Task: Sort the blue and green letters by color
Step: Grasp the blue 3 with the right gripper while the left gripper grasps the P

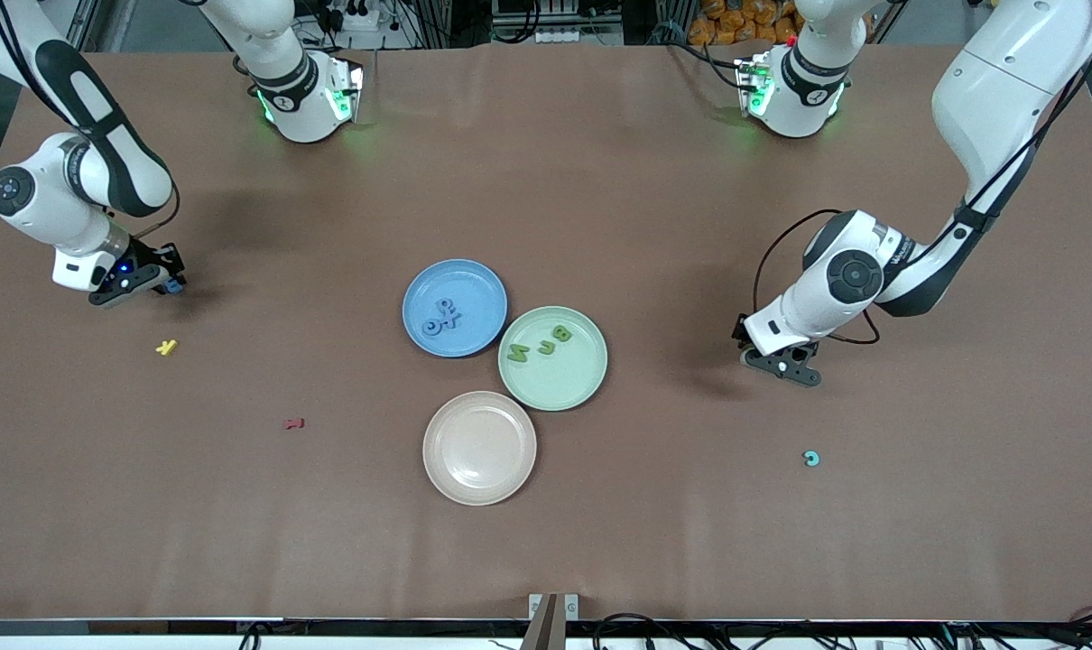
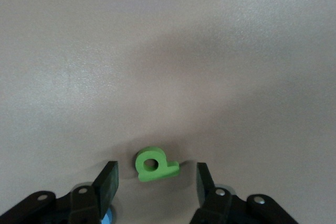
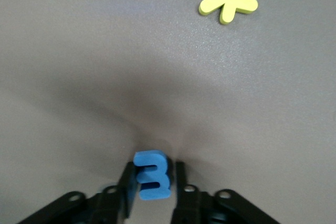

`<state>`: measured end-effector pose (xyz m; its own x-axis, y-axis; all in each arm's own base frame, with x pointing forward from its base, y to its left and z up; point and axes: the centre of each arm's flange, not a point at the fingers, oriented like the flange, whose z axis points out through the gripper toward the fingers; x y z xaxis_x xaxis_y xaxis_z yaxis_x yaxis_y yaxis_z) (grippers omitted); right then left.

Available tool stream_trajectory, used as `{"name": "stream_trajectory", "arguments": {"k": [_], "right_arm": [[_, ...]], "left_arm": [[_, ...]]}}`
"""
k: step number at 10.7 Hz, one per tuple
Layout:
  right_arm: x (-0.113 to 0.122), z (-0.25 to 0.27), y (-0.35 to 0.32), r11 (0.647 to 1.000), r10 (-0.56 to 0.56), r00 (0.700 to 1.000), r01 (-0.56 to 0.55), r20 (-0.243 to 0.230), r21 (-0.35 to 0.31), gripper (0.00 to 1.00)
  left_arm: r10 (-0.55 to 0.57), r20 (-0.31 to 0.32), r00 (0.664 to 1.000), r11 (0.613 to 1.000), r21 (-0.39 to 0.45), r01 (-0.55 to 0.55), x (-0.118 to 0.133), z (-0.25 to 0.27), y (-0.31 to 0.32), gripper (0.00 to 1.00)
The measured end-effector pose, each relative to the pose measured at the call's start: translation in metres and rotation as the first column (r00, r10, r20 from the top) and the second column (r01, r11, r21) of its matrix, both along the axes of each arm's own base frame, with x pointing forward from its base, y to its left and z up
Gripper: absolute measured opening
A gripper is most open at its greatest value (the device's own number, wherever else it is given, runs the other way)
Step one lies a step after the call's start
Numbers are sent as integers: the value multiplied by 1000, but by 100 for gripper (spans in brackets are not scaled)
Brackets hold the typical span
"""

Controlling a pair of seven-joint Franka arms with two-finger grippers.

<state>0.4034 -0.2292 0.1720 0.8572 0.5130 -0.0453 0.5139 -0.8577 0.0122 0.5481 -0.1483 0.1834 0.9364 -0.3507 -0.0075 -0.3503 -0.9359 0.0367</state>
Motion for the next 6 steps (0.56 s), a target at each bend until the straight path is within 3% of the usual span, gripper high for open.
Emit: {"name": "stream_trajectory", "arguments": {"k": [1,3,5,6], "right_arm": [[0,1,0,1000,3,1000,-3,1,-1,26],[1,1,0,1000,17,1000,-17,1,-1,27],[8,4,3,999,32,999,-32,12,-3,27],[17,7,10,999,51,998,-51,25,-7,27]], "left_arm": [[-1,-3,1000,1000,-1,1,-1,-2,-1,68],[-1,-10,1000,1000,-4,1,-2,-5,-1,68],[-12,-6,1000,1000,1,12,-2,-6,-1,62],[-22,-1,1000,1000,7,22,-2,-6,-1,54]]}}
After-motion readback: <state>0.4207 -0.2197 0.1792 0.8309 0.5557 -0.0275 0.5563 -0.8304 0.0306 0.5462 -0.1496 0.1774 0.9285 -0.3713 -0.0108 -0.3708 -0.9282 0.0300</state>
